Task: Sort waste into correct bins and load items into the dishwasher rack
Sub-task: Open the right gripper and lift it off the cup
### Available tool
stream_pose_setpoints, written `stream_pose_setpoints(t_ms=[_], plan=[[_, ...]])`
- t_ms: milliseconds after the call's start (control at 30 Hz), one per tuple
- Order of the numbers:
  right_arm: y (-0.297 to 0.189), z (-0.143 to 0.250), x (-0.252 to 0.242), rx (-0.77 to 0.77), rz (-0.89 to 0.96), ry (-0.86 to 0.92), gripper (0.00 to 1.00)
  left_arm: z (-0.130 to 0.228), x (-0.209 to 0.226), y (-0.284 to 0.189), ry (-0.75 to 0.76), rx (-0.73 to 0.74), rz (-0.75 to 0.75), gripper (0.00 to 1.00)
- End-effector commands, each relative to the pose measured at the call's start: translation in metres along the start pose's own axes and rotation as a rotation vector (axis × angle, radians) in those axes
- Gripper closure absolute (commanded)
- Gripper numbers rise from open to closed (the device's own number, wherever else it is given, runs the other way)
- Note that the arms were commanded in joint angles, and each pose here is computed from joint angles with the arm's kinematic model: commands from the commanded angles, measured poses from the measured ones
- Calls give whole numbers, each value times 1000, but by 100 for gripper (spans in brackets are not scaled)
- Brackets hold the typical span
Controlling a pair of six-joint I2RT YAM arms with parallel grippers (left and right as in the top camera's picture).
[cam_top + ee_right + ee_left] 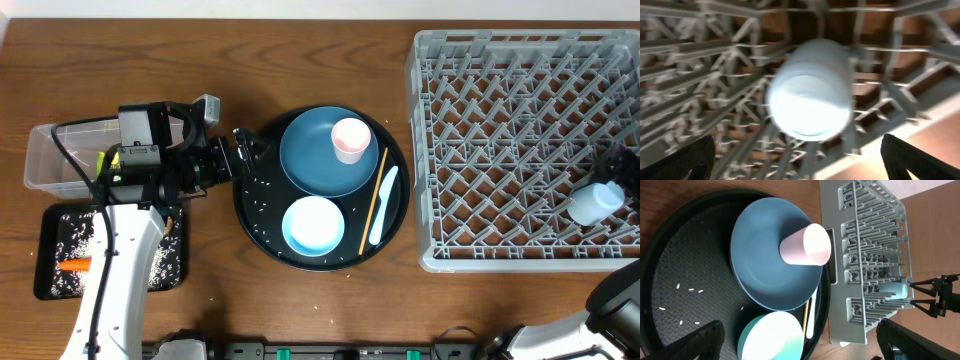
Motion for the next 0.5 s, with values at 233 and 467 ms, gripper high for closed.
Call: stream_pose_setpoints(t_ms=[233, 467], plan=[[-11, 22, 36, 89, -239, 9, 37, -3, -2, -4, 19, -16, -3, 2], [-6, 54, 51, 226, -152, -67, 99, -3, -2, -4, 19, -16, -3, 2]])
Point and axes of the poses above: each gripper's point midway between its finger pads, its own y axis out along the fingers, its own x axis along the line the jaws close on, z = x × y, the point moved 4 cm from there along -y, back along the fingers, and after that the axes turned 1 degree about y, right-handed, at the moved point
